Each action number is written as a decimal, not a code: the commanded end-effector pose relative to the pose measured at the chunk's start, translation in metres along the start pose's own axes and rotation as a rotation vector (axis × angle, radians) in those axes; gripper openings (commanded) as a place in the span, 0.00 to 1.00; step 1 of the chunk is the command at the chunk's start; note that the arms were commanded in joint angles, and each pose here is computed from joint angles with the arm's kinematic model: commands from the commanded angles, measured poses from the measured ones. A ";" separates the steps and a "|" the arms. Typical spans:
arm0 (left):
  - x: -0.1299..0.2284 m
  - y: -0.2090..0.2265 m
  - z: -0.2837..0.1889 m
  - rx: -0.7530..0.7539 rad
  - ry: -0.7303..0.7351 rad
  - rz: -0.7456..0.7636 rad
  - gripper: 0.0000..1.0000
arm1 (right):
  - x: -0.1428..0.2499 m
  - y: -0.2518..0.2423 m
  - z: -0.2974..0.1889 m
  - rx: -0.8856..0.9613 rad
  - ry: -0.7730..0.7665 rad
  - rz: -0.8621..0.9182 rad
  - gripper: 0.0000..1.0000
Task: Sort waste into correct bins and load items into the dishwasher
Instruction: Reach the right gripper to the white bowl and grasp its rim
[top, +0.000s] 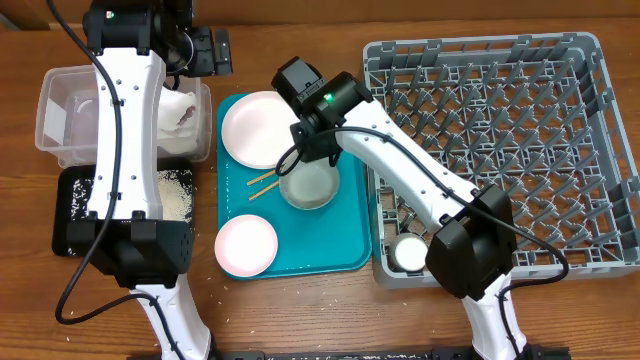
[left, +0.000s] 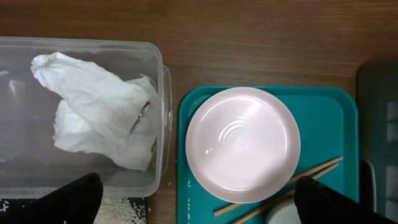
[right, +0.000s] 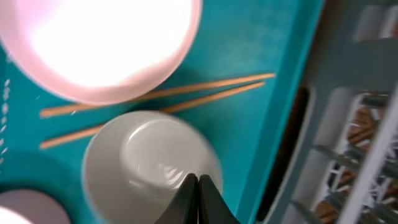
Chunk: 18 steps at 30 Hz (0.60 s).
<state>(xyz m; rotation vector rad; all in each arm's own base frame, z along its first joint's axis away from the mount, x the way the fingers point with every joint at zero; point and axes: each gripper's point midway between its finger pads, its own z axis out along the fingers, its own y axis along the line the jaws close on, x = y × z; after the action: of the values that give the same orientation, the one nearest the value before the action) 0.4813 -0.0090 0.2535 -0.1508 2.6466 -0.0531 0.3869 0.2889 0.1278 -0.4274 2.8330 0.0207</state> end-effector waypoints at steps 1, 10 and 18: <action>-0.009 0.001 -0.020 -0.005 -0.057 -0.003 1.00 | -0.026 -0.039 -0.021 0.066 -0.089 0.106 0.04; -0.009 0.001 -0.020 -0.005 -0.057 -0.003 1.00 | -0.008 -0.034 0.001 -0.102 0.034 0.095 0.37; -0.009 0.001 -0.020 -0.005 -0.057 -0.003 1.00 | 0.025 -0.025 0.043 -0.133 0.135 0.089 0.50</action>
<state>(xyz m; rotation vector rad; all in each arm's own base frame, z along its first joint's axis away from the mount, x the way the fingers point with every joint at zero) 0.4813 -0.0090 0.2535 -0.1508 2.6466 -0.0531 0.3904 0.2570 0.0818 -0.3290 2.9798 0.1563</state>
